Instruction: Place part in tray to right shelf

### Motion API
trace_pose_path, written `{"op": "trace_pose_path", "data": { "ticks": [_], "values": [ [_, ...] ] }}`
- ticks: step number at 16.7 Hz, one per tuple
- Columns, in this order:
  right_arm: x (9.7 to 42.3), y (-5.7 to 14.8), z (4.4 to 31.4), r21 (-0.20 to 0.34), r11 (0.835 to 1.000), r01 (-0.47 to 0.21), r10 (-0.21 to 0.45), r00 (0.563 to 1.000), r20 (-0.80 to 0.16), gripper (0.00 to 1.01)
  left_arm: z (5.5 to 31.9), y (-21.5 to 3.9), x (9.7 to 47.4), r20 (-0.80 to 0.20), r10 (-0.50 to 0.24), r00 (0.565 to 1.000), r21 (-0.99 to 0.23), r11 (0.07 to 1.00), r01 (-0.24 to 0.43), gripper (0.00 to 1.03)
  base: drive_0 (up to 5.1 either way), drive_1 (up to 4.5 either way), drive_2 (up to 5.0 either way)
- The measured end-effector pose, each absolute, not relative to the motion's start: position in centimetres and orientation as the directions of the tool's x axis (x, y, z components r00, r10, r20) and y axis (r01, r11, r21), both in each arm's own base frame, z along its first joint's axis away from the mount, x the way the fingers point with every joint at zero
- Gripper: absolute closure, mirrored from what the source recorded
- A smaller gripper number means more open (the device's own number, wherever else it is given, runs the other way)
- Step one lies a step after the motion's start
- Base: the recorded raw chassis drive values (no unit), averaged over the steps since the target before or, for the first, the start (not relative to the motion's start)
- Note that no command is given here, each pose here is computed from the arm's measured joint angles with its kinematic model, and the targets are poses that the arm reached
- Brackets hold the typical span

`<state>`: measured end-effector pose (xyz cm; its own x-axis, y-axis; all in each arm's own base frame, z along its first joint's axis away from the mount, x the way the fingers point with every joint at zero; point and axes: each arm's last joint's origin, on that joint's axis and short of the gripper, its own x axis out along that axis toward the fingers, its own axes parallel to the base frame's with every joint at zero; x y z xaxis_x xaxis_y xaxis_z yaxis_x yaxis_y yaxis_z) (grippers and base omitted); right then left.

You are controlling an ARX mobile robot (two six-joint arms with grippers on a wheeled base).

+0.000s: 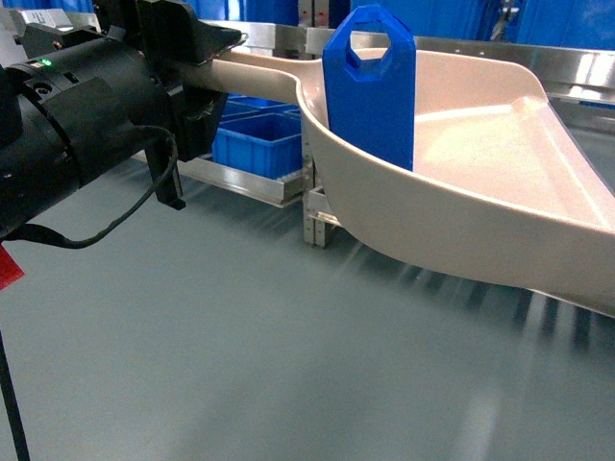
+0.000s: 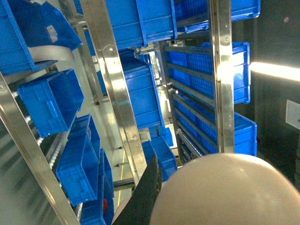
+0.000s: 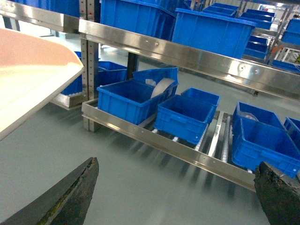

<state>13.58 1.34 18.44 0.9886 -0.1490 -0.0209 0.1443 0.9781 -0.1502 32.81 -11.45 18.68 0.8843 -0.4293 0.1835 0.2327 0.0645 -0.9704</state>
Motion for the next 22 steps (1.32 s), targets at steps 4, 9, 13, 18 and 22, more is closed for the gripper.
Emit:
{"op": "trace_pose_path", "data": {
  "ticks": [4,9,13,18,22],
  "values": [
    [13.58,1.34,18.44,-0.15,0.978,0.144,-0.149,0.989,-0.021,0.03,18.68,-11.46,32.81,0.183,-0.43,0.884,-0.97,0.064,0.233,0.9,-1.6,-1.57,-1.6],
    [13.58,1.34,18.44,-0.15,0.978,0.144,-0.149,0.989,-0.021,0.03,18.68,-11.46,32.8,0.184,-0.432,0.883,-0.97,0.064,0.233,0.9,-1.6,-1.57,-1.6],
    [13.58,1.34,18.44,-0.15,0.978,0.144,-0.149,0.989,-0.021,0.03,18.68,-11.5,32.79,0.184,-0.433,0.883,-0.97,0.064,0.233,0.9,-1.6,-1.57,-1.6],
    [13.58,1.34,18.44,-0.15,0.978,0.144,-0.149,0.989,-0.021,0.03,18.68,-11.5,32.79,0.184,-0.433,0.883,-0.97,0.064,0.233,0.9,-1.6,-1.57,-1.6],
    [13.58,1.34,18.44,-0.15,0.978,0.144,-0.149,0.989,-0.021,0.03,18.68,-11.5,32.79,0.184,-0.433,0.883,-0.97,0.064,0.233,0.9,-1.6,-1.57,-1.6]
  ]
}}
